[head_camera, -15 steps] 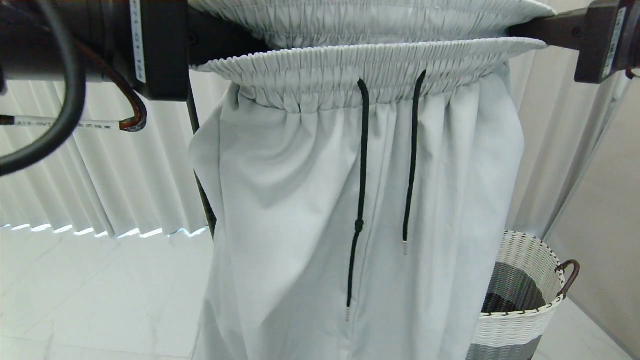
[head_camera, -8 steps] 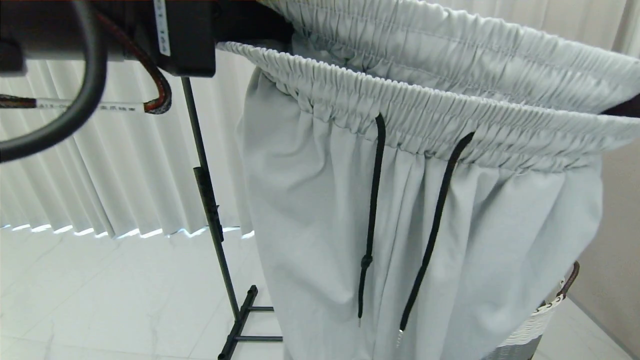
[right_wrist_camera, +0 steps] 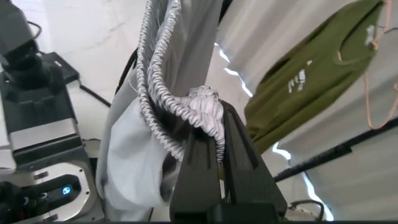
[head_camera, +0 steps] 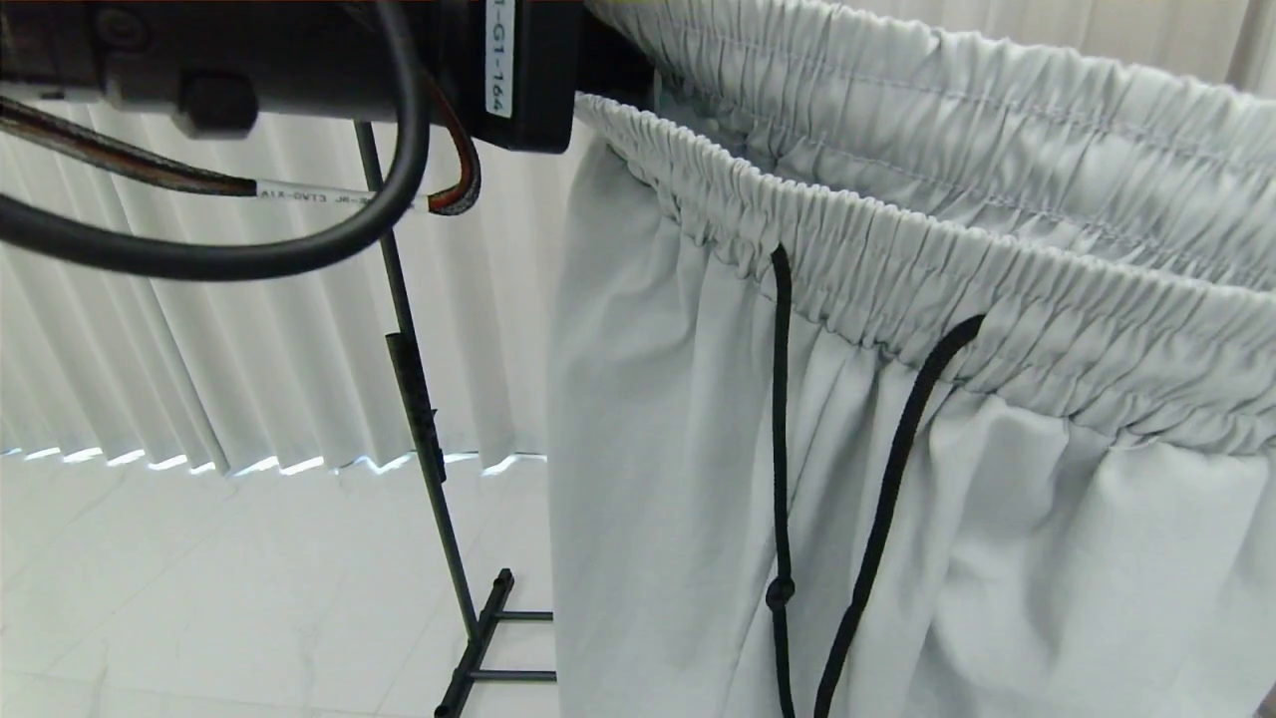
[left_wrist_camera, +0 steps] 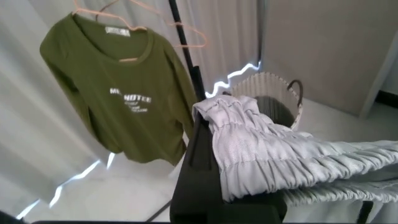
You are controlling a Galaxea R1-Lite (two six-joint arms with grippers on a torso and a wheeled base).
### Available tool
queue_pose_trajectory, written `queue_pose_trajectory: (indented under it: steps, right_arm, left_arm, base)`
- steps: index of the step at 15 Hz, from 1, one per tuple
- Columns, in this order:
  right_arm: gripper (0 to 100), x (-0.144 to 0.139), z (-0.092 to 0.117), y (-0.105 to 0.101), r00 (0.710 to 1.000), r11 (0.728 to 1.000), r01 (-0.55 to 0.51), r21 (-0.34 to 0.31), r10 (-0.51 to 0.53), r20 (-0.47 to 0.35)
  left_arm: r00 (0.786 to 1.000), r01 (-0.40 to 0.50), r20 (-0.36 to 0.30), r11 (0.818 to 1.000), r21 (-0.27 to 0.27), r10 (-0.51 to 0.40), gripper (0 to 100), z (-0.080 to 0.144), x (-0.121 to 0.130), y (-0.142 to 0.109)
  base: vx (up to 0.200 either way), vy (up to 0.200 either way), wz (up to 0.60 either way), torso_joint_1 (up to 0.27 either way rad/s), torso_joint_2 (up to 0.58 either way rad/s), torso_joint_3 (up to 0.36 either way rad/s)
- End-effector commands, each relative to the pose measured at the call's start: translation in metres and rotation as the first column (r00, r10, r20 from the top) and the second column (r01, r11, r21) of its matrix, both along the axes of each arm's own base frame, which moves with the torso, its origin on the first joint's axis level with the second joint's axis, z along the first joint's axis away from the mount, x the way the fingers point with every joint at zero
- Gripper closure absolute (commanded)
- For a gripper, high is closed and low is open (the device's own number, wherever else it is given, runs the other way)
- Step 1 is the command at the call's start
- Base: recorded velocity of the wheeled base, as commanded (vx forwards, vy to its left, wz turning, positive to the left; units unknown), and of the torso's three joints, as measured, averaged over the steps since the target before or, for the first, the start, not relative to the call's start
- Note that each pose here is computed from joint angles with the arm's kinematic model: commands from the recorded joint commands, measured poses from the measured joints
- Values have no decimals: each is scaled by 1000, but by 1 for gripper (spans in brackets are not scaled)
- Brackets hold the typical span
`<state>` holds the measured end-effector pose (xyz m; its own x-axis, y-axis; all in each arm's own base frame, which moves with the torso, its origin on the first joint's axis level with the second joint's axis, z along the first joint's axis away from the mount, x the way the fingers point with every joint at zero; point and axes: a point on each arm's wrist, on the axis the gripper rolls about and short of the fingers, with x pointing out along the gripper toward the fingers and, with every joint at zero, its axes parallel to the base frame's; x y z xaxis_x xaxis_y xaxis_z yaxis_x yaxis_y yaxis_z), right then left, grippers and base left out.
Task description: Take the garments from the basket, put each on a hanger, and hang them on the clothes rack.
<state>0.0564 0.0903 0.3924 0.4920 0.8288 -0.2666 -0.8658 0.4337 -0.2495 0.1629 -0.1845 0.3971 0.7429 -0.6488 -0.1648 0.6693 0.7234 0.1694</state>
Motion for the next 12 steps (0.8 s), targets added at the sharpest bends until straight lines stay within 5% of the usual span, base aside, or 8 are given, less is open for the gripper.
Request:
queue_pose_trajectory:
  steps: [1,4,5,8,12]
  right_arm:
    - [100,9,-3,0,990,989,141,-30,-141,16]
    - [100,27,-4,13,947,947,319,-46,-316,56]
    - [100,31,-3,19,947,947,319,-30,-317,61]
    - [100,47,2,40,943,947,317,49,-320,86]
    - [100,54,5,52,944,947,303,103,-313,105]
  left_arm:
    - [999,-23,-23,999,31,24,100,-4,-2,4]
    - [982,30,-191,982,188,6,100,-13,-46,43]
    - [972,67,-235,979,195,-19,100,-14,-61,51]
    - [932,167,-338,983,73,-133,100,-10,-88,60]
    - [873,335,-369,942,-22,-319,100,-4,-108,71]
  base:
    - [0,0,0,0,0,0]
    - [0,0,0,0,0,0]
    - [0,0,0,0,0,0]
    - [0,0,0,0,0,0]
    - [0,0,0,0,0,0]
